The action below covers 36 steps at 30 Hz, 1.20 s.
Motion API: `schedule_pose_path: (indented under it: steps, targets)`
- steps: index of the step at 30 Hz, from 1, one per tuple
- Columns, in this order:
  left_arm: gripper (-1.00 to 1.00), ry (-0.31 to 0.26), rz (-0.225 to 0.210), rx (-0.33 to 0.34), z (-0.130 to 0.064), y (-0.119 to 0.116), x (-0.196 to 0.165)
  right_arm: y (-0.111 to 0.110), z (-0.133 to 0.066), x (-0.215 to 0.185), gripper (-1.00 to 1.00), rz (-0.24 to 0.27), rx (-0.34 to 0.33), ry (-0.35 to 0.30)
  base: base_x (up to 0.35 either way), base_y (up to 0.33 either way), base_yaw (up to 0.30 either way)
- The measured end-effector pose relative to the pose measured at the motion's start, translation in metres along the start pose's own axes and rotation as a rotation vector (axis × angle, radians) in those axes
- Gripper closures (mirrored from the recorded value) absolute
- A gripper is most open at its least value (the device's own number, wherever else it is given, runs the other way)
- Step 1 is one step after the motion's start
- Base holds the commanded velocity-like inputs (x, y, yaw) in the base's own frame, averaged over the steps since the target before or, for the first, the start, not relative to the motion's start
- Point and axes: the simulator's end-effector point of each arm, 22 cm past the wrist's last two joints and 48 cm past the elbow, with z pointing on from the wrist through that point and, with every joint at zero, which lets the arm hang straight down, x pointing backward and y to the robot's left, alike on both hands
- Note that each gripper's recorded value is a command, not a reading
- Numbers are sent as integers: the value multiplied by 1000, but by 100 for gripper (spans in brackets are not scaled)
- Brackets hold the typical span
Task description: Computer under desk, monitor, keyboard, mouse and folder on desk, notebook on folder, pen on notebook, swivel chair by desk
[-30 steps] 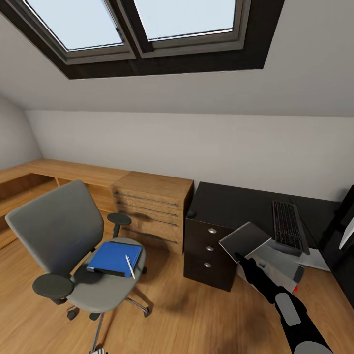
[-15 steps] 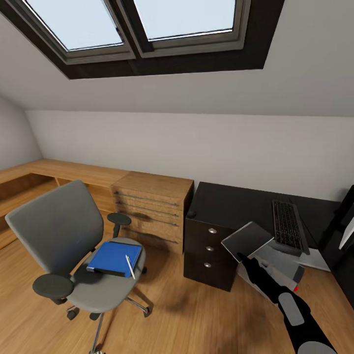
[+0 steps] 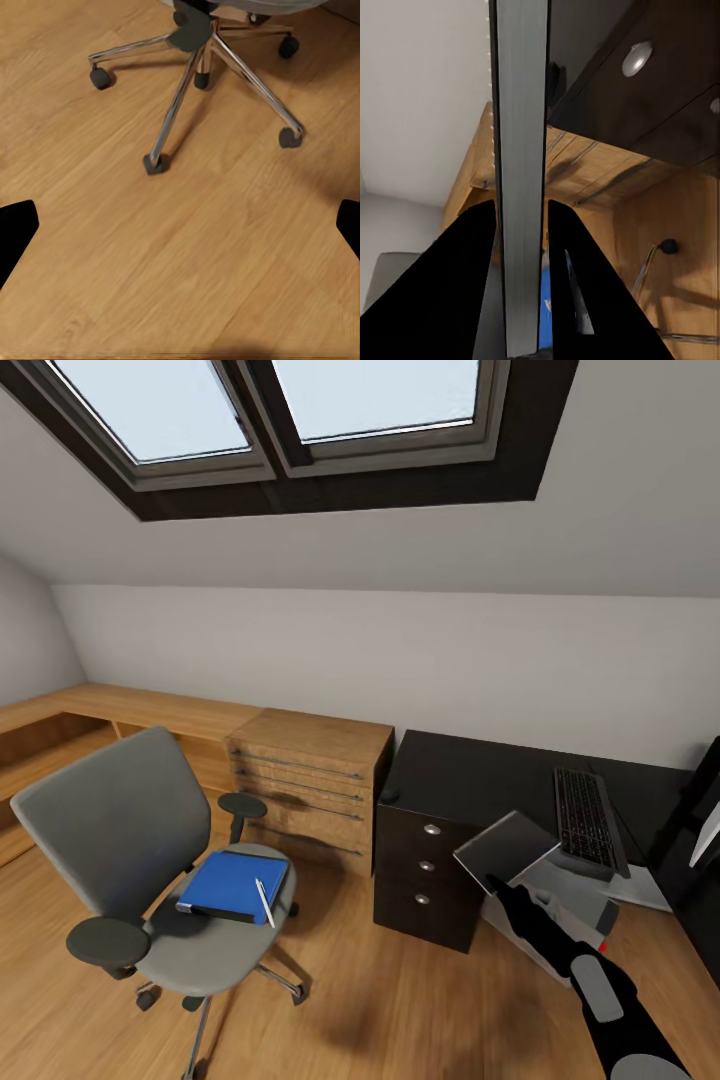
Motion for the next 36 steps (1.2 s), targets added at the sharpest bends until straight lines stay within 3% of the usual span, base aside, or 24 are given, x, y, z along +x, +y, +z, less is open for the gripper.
schedule_pose_path:
  steps: [2, 6, 12, 16, 21, 28, 36]
  targets:
    - [-100, 0, 8, -4, -8, 6, 7, -5, 0, -2, 100, -5, 21, -1, 0, 0, 0]
    - [-100, -15, 21, -14, -20, 17, 14, -30, 0, -4, 100, -23, 150, 3, 0, 0, 0]
    - [-100, -71, 40, -23, -34, 30, 11, -35, -1, -5, 100, -31, 182, 13, 175, 0, 0]
    - [-100, -75, 42, -25, -35, 32, 11, -27, -1, -8, 100, -32, 140, 21, 311, 0, 0]
    - [-100, -75, 43, -26, -35, 33, 11, -2, -7, -24, 100, -57, 13, 15, 215, 0, 0]
    - [-100, -75, 43, -26, -35, 32, 11, 7, -9, -21, 100, -75, -41, 36, 166, 0, 0]
    - [-100, -75, 42, -31, -35, 34, 12, 29, -13, -17, 100, -70, -152, 49, 20, 0, 0]
